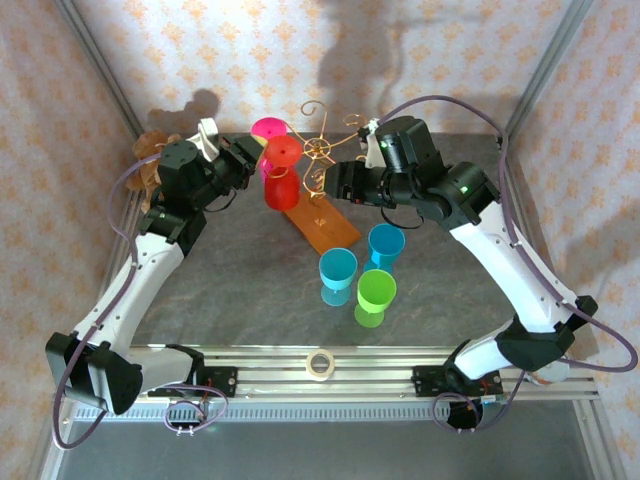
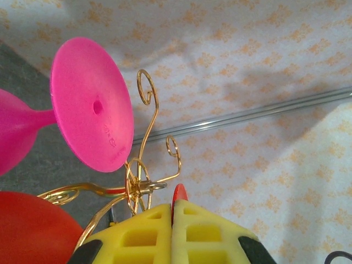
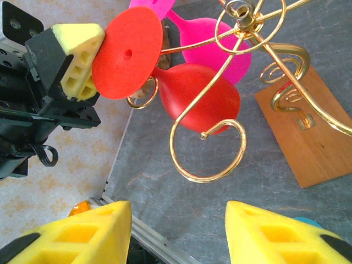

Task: Take the wine glass off the wine glass rack

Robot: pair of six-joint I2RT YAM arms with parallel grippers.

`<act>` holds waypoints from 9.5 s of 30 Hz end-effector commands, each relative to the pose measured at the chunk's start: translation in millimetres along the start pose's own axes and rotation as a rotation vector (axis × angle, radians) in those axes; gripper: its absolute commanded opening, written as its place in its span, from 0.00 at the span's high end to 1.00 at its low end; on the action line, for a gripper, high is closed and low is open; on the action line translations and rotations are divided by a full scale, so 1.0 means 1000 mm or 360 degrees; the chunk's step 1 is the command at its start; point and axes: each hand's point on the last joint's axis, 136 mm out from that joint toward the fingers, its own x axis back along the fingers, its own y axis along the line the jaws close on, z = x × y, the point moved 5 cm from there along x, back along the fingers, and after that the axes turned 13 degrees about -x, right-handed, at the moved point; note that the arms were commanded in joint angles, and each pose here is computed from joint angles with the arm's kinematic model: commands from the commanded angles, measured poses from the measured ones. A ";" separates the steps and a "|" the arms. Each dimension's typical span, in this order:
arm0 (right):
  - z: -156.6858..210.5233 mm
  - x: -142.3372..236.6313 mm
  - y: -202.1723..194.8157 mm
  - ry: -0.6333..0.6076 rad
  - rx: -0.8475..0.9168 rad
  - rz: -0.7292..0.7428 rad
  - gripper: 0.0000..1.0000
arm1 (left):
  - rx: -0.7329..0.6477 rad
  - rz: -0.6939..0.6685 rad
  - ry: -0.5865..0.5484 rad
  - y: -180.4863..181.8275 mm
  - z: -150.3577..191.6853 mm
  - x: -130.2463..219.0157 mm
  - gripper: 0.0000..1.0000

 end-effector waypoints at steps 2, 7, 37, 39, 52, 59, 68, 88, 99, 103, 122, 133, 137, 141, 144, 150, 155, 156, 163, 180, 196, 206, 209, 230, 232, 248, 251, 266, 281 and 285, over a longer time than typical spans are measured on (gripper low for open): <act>-0.004 0.007 0.005 -0.0031 -0.0005 -0.0039 0.51 | -0.0050 0.0168 0.0040 -0.029 -0.002 0.009 1.00; -0.004 0.006 0.004 -0.0030 -0.0009 -0.0036 0.51 | -0.0071 0.0196 0.0060 -0.034 0.002 0.016 1.00; -0.004 0.003 0.009 -0.0015 -0.0021 -0.0100 0.51 | -0.0124 0.0183 0.0046 -0.045 0.013 0.059 1.00; -0.005 0.002 0.012 -0.0009 -0.0021 -0.0106 0.51 | -0.0123 0.0181 0.0046 -0.046 0.014 0.063 1.00; -0.004 0.013 0.007 -0.0043 0.0013 -0.0062 0.52 | -0.0414 -0.0110 0.0051 -0.040 0.027 0.113 1.00; 0.001 0.010 -0.004 -0.0037 -0.0007 -0.0018 0.53 | -0.0576 -0.0300 0.0152 -0.020 0.040 0.130 1.00; 0.006 0.012 -0.017 -0.0066 -0.0007 0.0046 0.55 | -0.0822 -0.0562 0.0275 0.002 0.048 0.148 1.00; 0.032 0.020 -0.041 -0.0343 0.0272 0.0412 0.60 | -0.1260 -0.0625 0.0498 0.020 0.042 0.115 1.00; 0.031 0.031 -0.051 -0.0450 0.0269 0.0426 0.60 | -0.1555 -0.0622 0.0623 0.020 0.039 0.099 1.00; 0.031 0.032 -0.053 -0.0459 0.0272 0.0432 0.60 | -0.1696 -0.0665 0.0672 0.020 0.041 0.095 1.00; 0.031 0.032 -0.057 -0.0487 0.0246 0.0444 0.60 | -0.2160 -0.0873 0.0839 0.035 0.056 0.113 1.00; 0.031 0.040 -0.058 -0.0527 0.0245 0.0402 0.59 | -0.2469 -0.1008 0.0986 0.045 0.074 0.110 1.00; 0.030 0.042 -0.058 -0.0542 0.0250 0.0390 0.59 | -0.2592 -0.1063 0.1020 0.049 0.080 0.107 1.00; 0.029 0.044 -0.058 -0.0569 0.0262 0.0391 0.58 | -0.2721 -0.1099 0.1029 0.054 0.086 0.107 1.00; 0.028 0.045 -0.055 -0.0566 0.0264 0.0374 0.56 | -0.2805 -0.1104 0.1026 0.056 0.093 0.108 1.00; 0.035 0.036 -0.048 -0.0466 0.0232 0.0271 0.53 | -0.2980 -0.1091 0.1045 0.064 0.108 0.112 1.00; 0.040 0.029 -0.047 -0.0402 0.0186 0.0234 0.53 | -0.3077 -0.1109 0.1009 0.067 0.112 0.120 1.00; 0.040 0.029 -0.048 -0.0401 0.0181 0.0230 0.53 | -0.3103 -0.1124 0.0993 0.068 0.112 0.121 1.00; 0.045 0.025 -0.049 -0.0376 0.0170 0.0191 0.53 | -0.3291 -0.1210 0.0912 0.076 0.113 0.132 1.00; 0.061 0.020 -0.052 -0.0273 0.0161 0.0043 0.53 | -0.3773 -0.1331 0.0938 0.099 0.137 0.127 1.00; 0.061 0.026 -0.024 -0.0131 0.0241 -0.0092 0.51 | -0.4052 -0.1330 0.1014 0.124 0.152 0.136 1.00; 0.057 0.026 0.018 0.0083 0.0352 -0.0217 0.52 | -0.4236 -0.1313 0.1065 0.140 0.163 0.140 1.00; 0.052 0.027 0.038 0.0122 0.0411 -0.0304 0.52 | -0.4276 -0.1307 0.1059 0.142 0.166 0.141 1.00; 0.048 -0.053 0.112 0.0423 0.0874 -0.0550 0.43 | -0.4521 -0.1272 0.1108 0.148 0.180 0.141 1.00; 0.050 -0.064 0.115 0.0430 0.0946 -0.0540 0.42 | -0.4551 -0.1256 0.1126 0.150 0.183 0.141 1.00; 0.087 -0.122 0.126 0.0405 0.1525 -0.0491 0.27 | -0.4661 -0.1223 0.1157 0.148 0.191 0.137 1.00; 0.097 -0.134 0.124 0.0417 0.1596 -0.0444 0.26 | -0.4664 -0.1236 0.1157 0.148 0.191 0.137 1.00; 0.093 -0.160 0.129 0.0307 0.1678 -0.0437 0.11 | -0.4704 -0.1231 0.1129 0.142 0.194 0.132 1.00; 0.113 -0.161 0.112 0.0541 0.1691 -0.0436 0.28 | -0.4703 -0.1233 0.1116 0.141 0.195 0.132 1.00; 0.116 -0.162 0.106 0.0588 0.1692 -0.0400 0.37 | -0.4705 -0.1235 0.1114 0.140 0.194 0.132 1.00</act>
